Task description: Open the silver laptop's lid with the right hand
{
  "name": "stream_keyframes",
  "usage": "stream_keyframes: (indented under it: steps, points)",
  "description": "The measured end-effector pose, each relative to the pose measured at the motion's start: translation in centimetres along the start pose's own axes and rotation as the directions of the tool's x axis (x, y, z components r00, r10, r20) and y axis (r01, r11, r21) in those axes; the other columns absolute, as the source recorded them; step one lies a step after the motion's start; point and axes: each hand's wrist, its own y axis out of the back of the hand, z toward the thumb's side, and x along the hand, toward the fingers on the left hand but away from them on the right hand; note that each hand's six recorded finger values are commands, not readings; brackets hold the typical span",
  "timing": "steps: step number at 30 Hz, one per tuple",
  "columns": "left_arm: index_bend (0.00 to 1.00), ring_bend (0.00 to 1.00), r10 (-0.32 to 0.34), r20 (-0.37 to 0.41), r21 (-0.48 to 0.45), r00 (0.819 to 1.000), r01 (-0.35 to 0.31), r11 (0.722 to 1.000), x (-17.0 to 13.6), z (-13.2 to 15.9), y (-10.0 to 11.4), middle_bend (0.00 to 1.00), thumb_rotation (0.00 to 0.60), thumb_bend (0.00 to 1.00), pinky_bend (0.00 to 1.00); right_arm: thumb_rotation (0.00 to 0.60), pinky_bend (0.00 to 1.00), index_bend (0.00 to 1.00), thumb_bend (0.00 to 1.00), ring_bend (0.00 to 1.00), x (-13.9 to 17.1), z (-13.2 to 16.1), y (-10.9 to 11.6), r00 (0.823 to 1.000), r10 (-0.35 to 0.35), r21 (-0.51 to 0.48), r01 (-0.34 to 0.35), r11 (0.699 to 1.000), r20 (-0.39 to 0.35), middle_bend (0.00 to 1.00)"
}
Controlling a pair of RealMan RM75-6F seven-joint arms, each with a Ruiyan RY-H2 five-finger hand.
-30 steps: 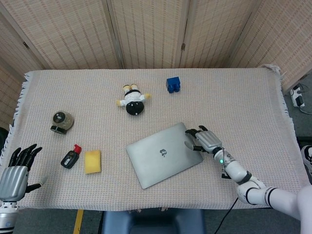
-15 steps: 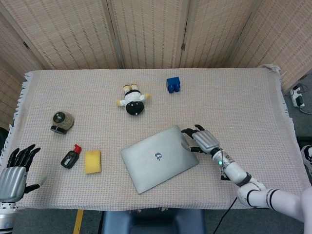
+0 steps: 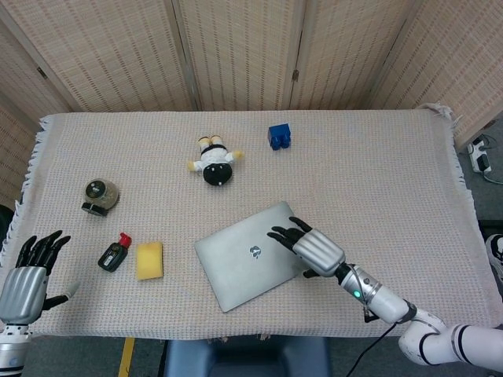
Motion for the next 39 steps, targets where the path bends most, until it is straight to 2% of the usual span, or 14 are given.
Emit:
stream_keyframes:
  steps: [6,12,27,39]
  points:
    - [0.17,0.14,0.000,0.008,-0.009,1.000,0.000,1.000,-0.1,0.2,0.1,0.11,0.600,0.28,0.02,0.600,0.00,0.00,0.43,0.11,0.2,2.8,-1.5,0.995,0.021,0.069,-0.015,0.997,-0.093,0.00]
    - [0.17,0.14,0.005,0.013,-0.018,1.000,-0.005,1.000,-0.2,0.3,0.1,0.11,0.600,0.28,0.02,0.600,0.00,0.00,0.43,0.04,-0.5,4.1,-3.1,0.991,0.032,0.093,-0.020,0.995,-0.127,0.00]
    - [0.17,0.14,0.001,-0.005,-0.024,1.000,-0.001,1.000,-0.5,-0.3,-0.2,0.11,0.600,0.28,0.02,0.600,0.00,0.00,0.40,0.00,-3.0,5.0,-6.7,0.991,0.054,0.137,-0.037,0.990,-0.122,0.00]
    - [0.17,0.14,-0.003,-0.017,-0.029,1.000,0.003,1.000,-0.7,-0.8,-0.5,0.11,0.600,0.28,0.02,0.600,0.00,0.00,0.40,0.00,-3.9,5.0,-7.8,0.992,0.068,0.150,-0.051,0.987,-0.110,0.00]
